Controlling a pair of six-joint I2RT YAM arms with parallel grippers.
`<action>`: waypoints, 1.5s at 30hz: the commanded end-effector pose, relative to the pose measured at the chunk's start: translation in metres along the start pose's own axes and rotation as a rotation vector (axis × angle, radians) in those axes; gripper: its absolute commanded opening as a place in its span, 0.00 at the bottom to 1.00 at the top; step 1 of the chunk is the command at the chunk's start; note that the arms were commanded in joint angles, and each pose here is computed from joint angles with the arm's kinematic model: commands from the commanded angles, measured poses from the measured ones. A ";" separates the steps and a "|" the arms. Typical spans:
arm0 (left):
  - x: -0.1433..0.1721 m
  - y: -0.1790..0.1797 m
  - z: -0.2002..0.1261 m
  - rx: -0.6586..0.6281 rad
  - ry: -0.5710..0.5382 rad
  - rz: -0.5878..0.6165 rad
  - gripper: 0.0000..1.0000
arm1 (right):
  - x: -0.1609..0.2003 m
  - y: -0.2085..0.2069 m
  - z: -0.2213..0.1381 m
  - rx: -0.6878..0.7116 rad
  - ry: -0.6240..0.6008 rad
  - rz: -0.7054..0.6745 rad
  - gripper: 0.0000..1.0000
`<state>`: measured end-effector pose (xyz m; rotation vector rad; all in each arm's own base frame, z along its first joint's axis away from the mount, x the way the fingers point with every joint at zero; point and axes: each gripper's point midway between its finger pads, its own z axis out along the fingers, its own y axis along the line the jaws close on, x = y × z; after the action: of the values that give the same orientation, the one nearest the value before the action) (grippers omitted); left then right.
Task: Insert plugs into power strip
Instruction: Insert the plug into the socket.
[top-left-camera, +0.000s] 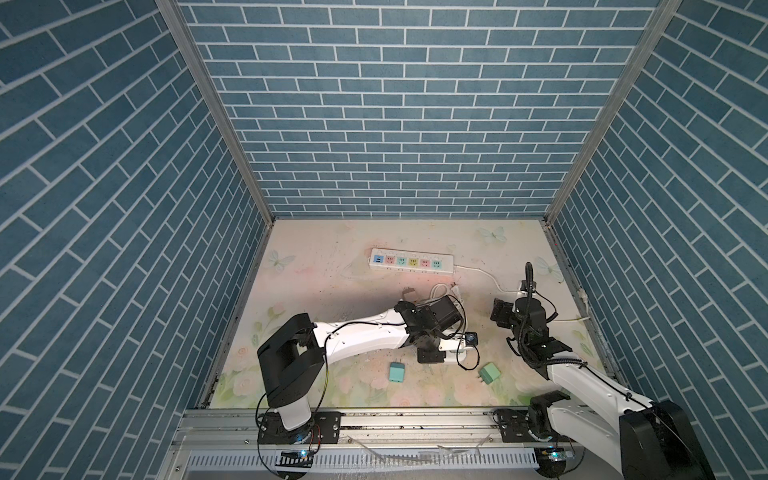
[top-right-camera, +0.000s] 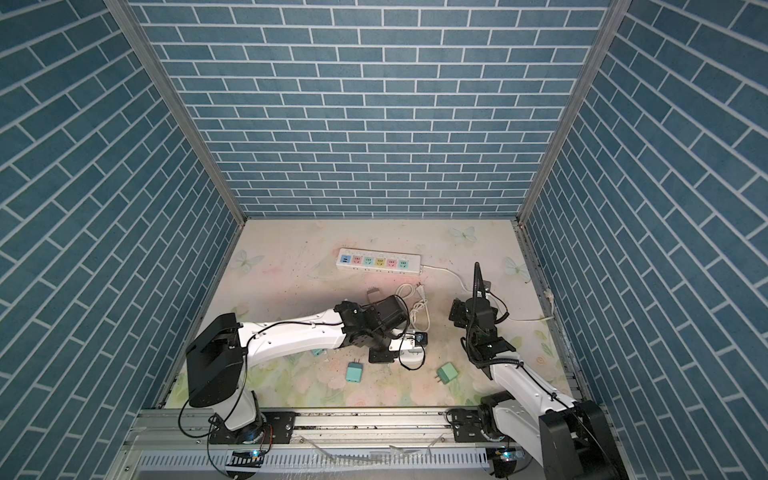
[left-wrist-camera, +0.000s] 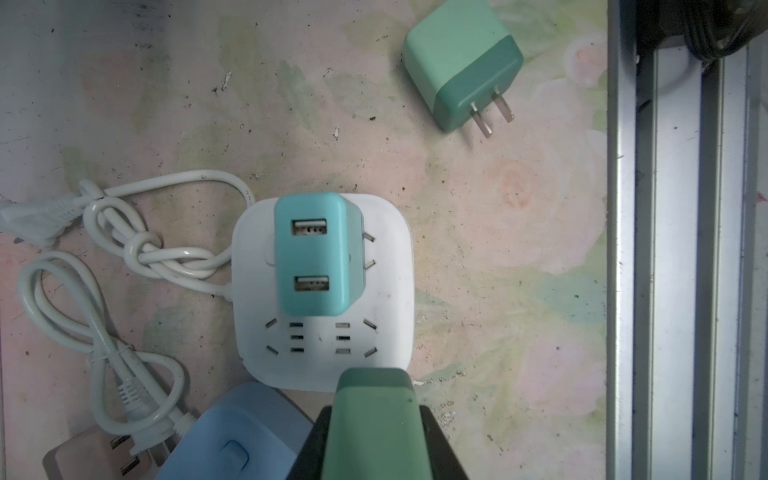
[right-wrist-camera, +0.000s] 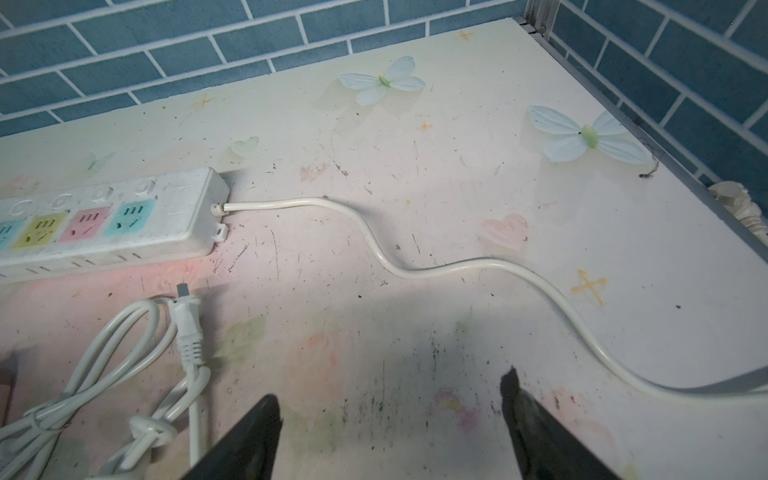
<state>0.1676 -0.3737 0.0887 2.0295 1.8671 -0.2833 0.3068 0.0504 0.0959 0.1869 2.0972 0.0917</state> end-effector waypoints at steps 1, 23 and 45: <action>-0.001 -0.001 0.003 0.025 0.027 0.039 0.00 | -0.011 0.005 0.000 -0.015 -0.018 0.013 0.86; 0.000 0.015 0.023 0.034 0.075 0.058 0.00 | -0.011 0.007 0.001 -0.023 -0.013 0.009 0.86; 0.008 0.017 0.041 0.091 0.085 0.027 0.00 | -0.010 0.007 0.002 -0.025 -0.009 0.009 0.86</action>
<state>0.1882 -0.3878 0.0658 2.1249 1.8675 -0.2862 0.3063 0.0534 0.0918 0.1752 2.1137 0.1056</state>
